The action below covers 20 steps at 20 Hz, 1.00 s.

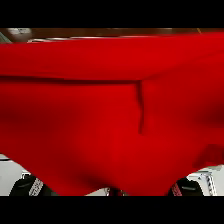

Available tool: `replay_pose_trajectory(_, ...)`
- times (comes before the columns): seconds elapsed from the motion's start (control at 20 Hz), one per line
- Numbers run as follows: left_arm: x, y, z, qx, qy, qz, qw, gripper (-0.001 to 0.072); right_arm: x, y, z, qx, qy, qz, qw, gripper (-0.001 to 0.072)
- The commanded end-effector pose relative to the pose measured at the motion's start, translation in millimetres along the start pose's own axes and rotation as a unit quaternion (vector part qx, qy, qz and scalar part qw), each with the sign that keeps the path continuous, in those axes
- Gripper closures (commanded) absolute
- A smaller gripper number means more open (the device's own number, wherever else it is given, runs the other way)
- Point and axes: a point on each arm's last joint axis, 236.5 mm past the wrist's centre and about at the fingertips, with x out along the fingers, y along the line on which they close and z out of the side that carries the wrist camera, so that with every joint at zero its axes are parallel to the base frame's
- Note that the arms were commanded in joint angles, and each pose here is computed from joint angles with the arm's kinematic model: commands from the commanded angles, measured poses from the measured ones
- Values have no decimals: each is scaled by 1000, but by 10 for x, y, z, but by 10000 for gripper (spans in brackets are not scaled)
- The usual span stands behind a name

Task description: Fold the shirts.

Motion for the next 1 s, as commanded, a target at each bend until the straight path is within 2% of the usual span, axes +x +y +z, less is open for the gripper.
replay_pose_trajectory(0.0,644,235,-900,-40,159,1,986,671,501,-291,-1086,53,245,-28,968,651)
replay_pose_trajectory(0.1,1079,369,-1463,-68,242,-2,968,671,971,-445,-1587,68,321,-31,944,651)
replay_pose_trajectory(0.2,1546,468,-2003,-95,310,-10,946,671,1592,-522,-2072,95,350,-18,932,651)
replay_pose_trajectory(0.4,2636,705,-2762,-101,359,-25,928,670,3051,-681,-2834,160,287,6,944,651)
replay_pose_trajectory(0.55,3433,600,-2986,-190,332,-61,922,670,3828,-874,-3231,227,231,-14,946,651)
replay_pose_trajectory(0.6,3687,530,-3031,-231,313,-73,918,670,3988,-859,-3372,213,224,-14,951,651)
replay_pose_trajectory(0.7,4091,470,-3187,-289,282,-72,912,670,4233,-766,-3643,129,220,-5,967,650)
replay_pose_trajectory(0.8,4354,449,-3425,-303,273,-56,911,670,4441,-731,-3779,90,197,-18,976,650)
replay_pose_trajectory(0.95,4612,389,-3659,-299,259,-37,918,669,4601,-779,-3802,85,160,-46,982,650)
